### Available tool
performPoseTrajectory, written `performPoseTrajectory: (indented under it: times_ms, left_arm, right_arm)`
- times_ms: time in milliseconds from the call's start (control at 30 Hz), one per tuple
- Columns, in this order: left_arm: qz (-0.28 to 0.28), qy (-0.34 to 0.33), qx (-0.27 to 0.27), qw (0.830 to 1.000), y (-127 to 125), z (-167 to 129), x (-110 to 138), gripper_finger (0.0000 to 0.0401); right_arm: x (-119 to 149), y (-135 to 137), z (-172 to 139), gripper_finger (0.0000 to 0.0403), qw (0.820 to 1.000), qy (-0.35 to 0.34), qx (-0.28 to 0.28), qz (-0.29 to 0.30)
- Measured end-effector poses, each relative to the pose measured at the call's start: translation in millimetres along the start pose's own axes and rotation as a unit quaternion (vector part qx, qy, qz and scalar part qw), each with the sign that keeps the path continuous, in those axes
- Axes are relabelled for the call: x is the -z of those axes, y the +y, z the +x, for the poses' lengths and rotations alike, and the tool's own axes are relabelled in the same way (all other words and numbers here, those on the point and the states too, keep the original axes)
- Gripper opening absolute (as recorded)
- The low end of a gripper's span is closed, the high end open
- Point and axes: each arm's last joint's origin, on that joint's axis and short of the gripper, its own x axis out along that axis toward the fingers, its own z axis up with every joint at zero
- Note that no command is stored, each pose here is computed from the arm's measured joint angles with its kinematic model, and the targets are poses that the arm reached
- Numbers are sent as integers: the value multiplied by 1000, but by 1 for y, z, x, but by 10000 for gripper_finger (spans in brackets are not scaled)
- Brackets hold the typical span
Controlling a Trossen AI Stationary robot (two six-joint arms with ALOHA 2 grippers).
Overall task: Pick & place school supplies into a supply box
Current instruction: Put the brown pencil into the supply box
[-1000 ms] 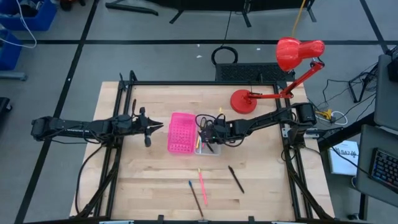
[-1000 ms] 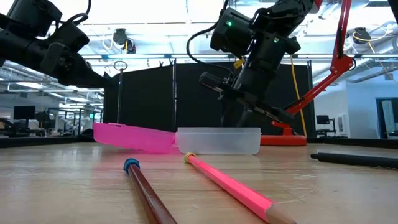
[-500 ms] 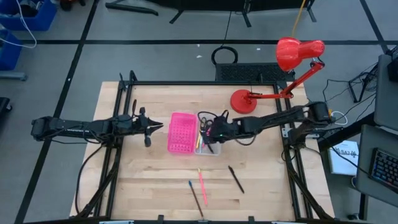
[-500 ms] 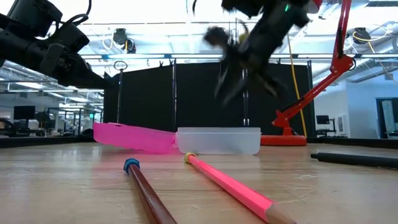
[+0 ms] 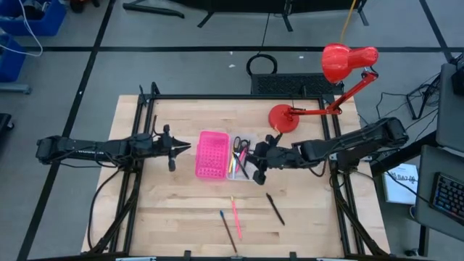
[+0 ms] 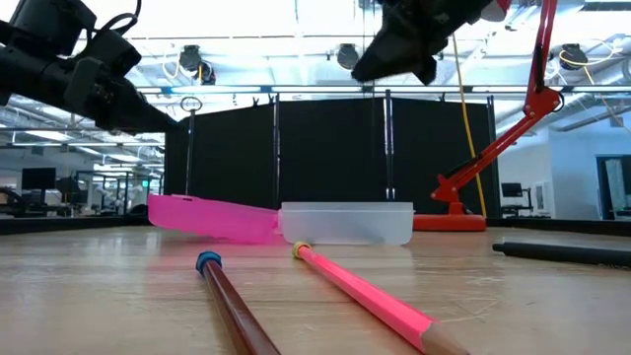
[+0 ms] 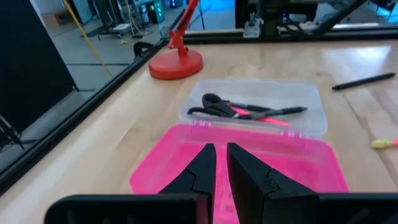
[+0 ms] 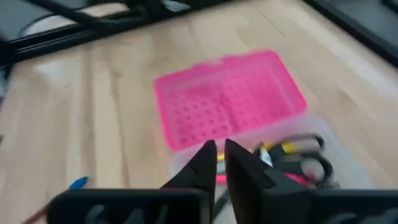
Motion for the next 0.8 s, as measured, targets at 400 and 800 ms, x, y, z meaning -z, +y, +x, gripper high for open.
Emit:
performPoseTrajectory:
  times_ms: [400, 800]
  left_arm:
    - [-8, -26, 13, 1000, -1, 0, -5, 49]
    - [-16, -16, 7, 1000, 0, 0, -3, 49]
  right_arm:
    - [51, -21, 11, 1, 978, -131, -40, -157]
    - [98, -68, -25, 0, 973, -170, -63, -145]
